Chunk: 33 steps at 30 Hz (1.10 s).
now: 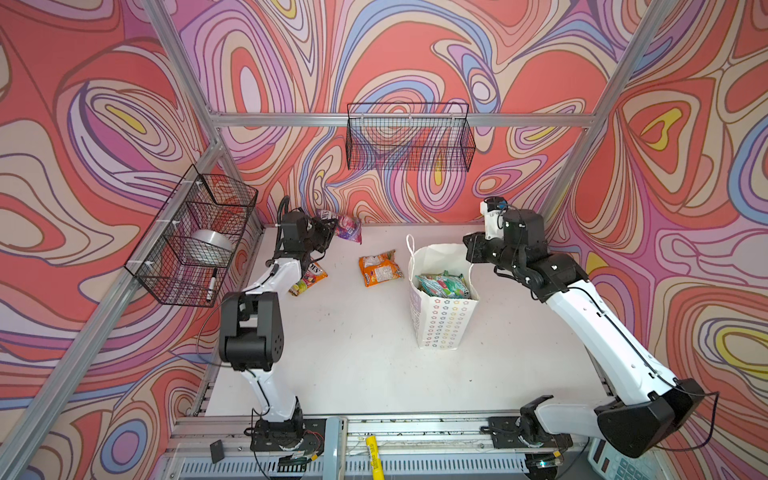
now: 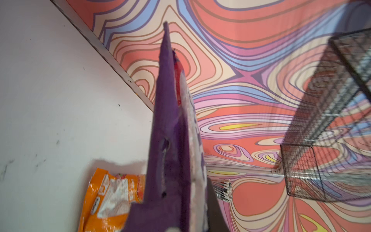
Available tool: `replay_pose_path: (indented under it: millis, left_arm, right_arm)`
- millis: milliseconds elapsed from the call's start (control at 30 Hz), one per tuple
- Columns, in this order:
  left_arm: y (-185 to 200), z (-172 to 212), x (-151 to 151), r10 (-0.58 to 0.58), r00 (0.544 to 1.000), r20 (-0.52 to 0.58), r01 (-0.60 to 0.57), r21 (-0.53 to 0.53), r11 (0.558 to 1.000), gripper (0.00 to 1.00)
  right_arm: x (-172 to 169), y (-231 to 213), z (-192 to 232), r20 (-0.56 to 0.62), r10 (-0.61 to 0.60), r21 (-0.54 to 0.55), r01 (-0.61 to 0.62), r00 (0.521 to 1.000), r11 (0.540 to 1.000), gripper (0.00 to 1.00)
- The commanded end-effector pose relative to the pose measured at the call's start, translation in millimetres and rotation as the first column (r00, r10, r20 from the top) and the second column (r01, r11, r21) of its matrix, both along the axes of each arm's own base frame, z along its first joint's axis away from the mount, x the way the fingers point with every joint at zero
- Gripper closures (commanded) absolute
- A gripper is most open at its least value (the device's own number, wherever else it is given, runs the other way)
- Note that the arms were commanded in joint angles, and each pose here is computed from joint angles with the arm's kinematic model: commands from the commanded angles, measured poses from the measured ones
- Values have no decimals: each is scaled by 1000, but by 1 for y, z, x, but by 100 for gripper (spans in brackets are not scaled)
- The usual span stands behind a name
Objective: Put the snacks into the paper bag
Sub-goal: 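Grasp the purple Fox's Berries packet by its edge with the left gripper, then lift the Fox's Berries packet and carry it over the bag mouth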
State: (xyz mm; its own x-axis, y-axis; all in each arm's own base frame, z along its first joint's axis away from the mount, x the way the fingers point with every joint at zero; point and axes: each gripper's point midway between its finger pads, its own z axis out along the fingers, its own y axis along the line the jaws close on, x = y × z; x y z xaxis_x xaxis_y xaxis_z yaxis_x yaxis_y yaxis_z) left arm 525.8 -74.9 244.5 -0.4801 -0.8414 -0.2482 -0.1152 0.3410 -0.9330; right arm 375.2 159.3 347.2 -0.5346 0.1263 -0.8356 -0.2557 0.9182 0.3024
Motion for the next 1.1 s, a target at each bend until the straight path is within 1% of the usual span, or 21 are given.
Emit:
replay_pose_path:
  millis: [0,67,200,300,400,533,600,700,933,1033,1067]
  left_arm:
    - [1,39,-39,-2,996,91,-2,42,999,100]
    - [-1,51,-68,-8,995,101,0,79,997,100]
    - [-6,85,-130,-21,991,129,-5,195,981,100]
    - [-15,111,-171,-73,988,138,32,277,960,100]
    - [-27,131,-204,-135,978,161,80,308,948,100]
    - [-49,165,-238,-226,948,226,143,334,932,100]
    - [-59,178,-251,-257,933,253,162,340,926,100]
    - [-80,199,-265,-321,899,298,208,354,912,100]
    - [-153,229,-286,-501,790,353,319,462,827,100]
    - [-192,231,-287,-566,750,344,355,513,782,100]
    - [-203,228,-285,-578,747,329,363,526,769,100]
  right_arm:
    - [-2,0,21,62,-9,46,6,998,999,100]
    - [-4,-3,24,70,-20,52,17,997,998,100]
    - [-9,-10,25,81,-43,55,38,996,998,100]
    - [-10,-15,23,80,-57,56,53,995,997,100]
    - [-9,-17,21,71,-70,58,66,995,996,100]
    - [-11,-18,22,70,-74,73,69,995,995,100]
    - [-13,-18,25,79,-73,80,67,994,995,100]
    - [-16,-20,28,86,-78,81,71,993,994,100]
    - [-20,-24,29,91,-87,78,80,992,994,100]
    - [-21,-24,29,93,-86,81,78,992,994,100]
    - [-22,-24,29,92,-87,81,79,992,994,100]
